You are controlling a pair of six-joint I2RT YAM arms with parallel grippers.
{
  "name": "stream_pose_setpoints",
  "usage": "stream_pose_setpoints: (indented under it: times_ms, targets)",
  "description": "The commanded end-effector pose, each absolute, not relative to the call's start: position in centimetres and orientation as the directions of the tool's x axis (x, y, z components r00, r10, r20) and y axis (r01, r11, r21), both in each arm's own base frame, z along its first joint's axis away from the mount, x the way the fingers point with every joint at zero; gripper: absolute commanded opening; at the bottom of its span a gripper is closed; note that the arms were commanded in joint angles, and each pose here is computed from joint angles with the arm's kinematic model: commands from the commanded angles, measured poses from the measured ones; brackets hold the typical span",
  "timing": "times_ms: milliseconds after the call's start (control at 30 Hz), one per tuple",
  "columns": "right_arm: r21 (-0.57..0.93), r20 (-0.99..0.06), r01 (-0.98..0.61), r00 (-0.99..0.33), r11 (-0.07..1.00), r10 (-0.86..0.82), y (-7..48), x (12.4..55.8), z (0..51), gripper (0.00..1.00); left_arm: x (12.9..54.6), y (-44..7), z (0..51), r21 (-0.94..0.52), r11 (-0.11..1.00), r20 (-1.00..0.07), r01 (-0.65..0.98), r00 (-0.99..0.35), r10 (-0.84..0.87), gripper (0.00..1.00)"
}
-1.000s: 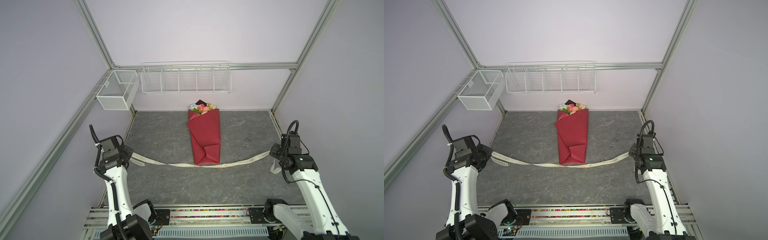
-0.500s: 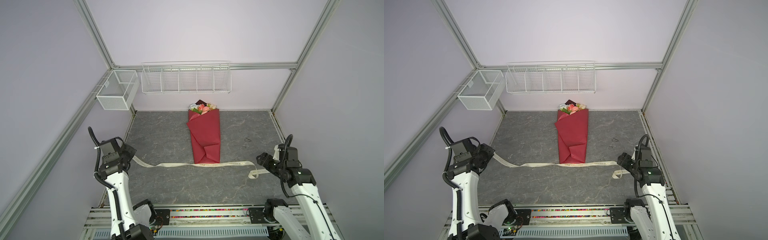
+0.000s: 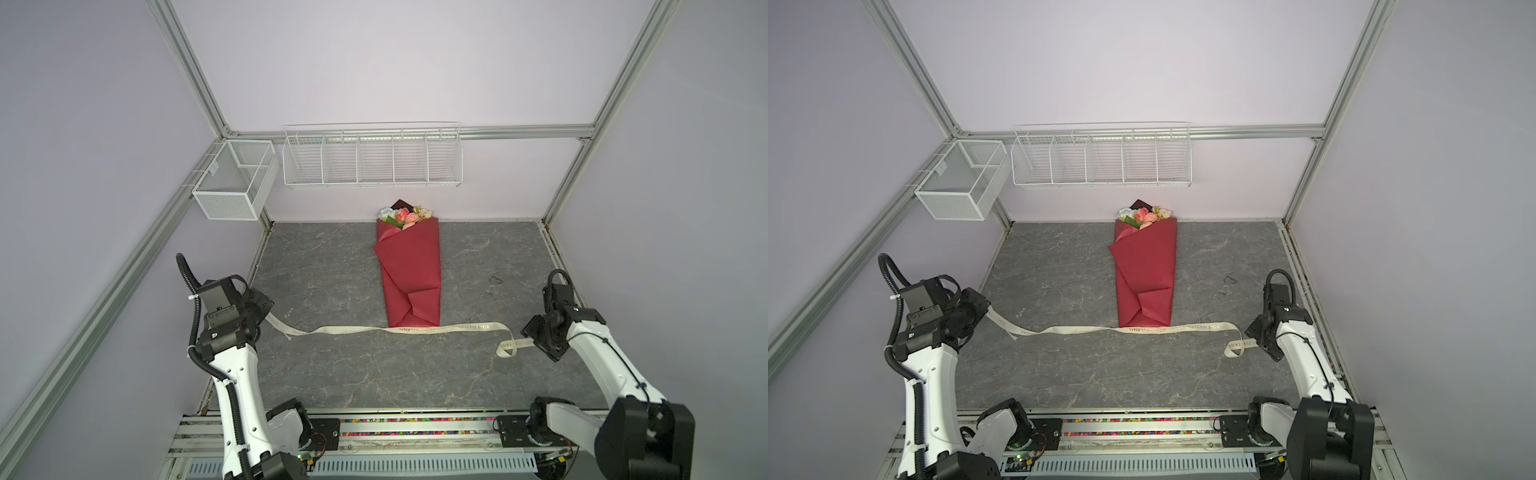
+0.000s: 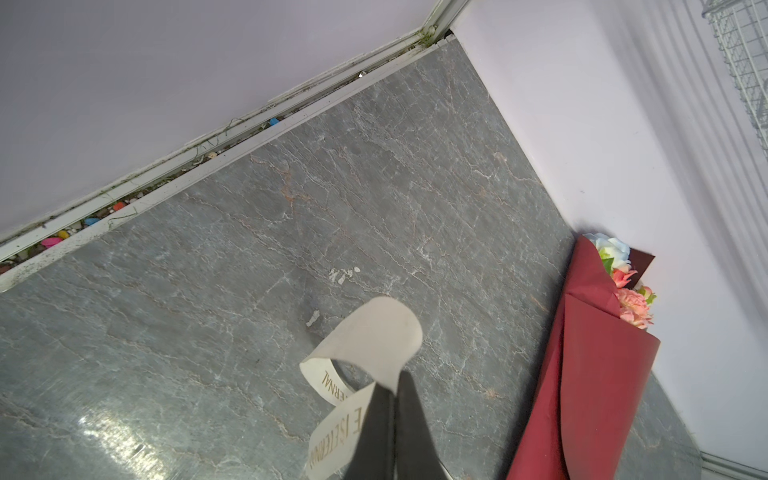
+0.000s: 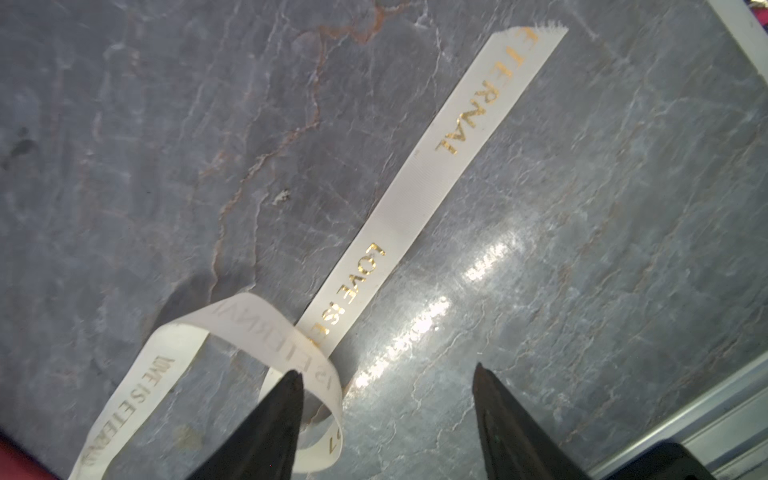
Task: Tie the bouquet of fake flowers
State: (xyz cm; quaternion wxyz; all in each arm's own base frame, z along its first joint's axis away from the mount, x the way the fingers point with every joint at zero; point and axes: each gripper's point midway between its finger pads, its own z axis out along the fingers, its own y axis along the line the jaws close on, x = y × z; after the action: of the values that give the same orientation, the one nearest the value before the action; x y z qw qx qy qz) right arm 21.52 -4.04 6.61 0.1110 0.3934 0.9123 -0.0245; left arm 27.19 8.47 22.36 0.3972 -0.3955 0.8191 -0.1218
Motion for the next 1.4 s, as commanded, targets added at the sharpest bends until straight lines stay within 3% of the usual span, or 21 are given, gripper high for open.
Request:
stream_pose_setpoints:
  times_ms: [0, 400, 633, 733, 800, 833, 900, 1000, 1167, 1367]
  targets:
    - [0.005, -0.236, 0.729, -0.664, 0.685, 0.709, -4.9, 22.8, 6.5, 0.68, 27.2, 7.8, 22.3, -0.522, 0.682, -0.557, -0.512, -0.4, -0.728, 0.0]
    - [0.002, -0.173, 0.75, -0.651, 0.661, 0.739, -4.5, 24.4, 2.3, 0.6, 27.4, 8.0, 22.7, -0.492, 0.709, -0.575, -0.505, -0.422, -0.701, 0.0]
    - [-0.003, -0.056, 0.726, -0.687, 0.688, 0.724, -3.1, 24.1, -0.5, 0.54, 26.9, 8.5, 22.4, -0.464, 0.715, -0.59, -0.523, -0.419, -0.69, 0.0]
    - [0.019, -0.027, 0.727, -0.686, 0.687, 0.727, -2.5, 23.9, -1.5, 0.35, 26.9, 8.4, 22.5, -0.465, 0.716, -0.589, -0.521, -0.422, -0.689, 0.0]
    - [0.014, -0.017, 0.732, -0.681, 0.681, 0.732, -2.4, 23.5, -2.0, 0.3, 26.9, 8.4, 22.6, -0.466, 0.716, -0.588, -0.52, -0.422, -0.69, 0.0]
    - [0.012, -0.012, 0.732, -0.682, 0.682, 0.732, -2.3, 23.3, -2.2, 0.17, 26.9, 8.4, 22.6, -0.464, 0.716, -0.589, -0.521, -0.422, -0.689, 0.0]
    - [0.008, -0.019, 0.731, -0.683, 0.683, 0.731, -2.5, 23.3, -2.2, 0.09, 26.9, 8.5, 22.7, -0.46, 0.716, -0.592, -0.526, -0.419, -0.688, 0.0]
    - [-0.024, -0.088, 0.722, -0.69, 0.691, 0.718, -3.7, 23.7, -0.5, 0.06, 26.8, 8.7, 22.7, -0.449, 0.715, -0.595, -0.535, -0.418, -0.686, 0.0]
    - [-0.109, -0.364, 0.754, -0.637, 0.648, 0.68, -9.6, 24.8, 8.1, 0.06, 26.8, 9.8, 23.2, -0.432, 0.696, -0.611, -0.573, -0.382, -0.693, 0.0]
    - [0.05, -0.67, 0.908, -0.279, 0.416, 0.688, -17.3, 22.3, 19.9, 0.06, 26.4, 13.5, 24.4, -0.357, 0.614, -0.63, -0.704, -0.304, -0.715, 0.0]
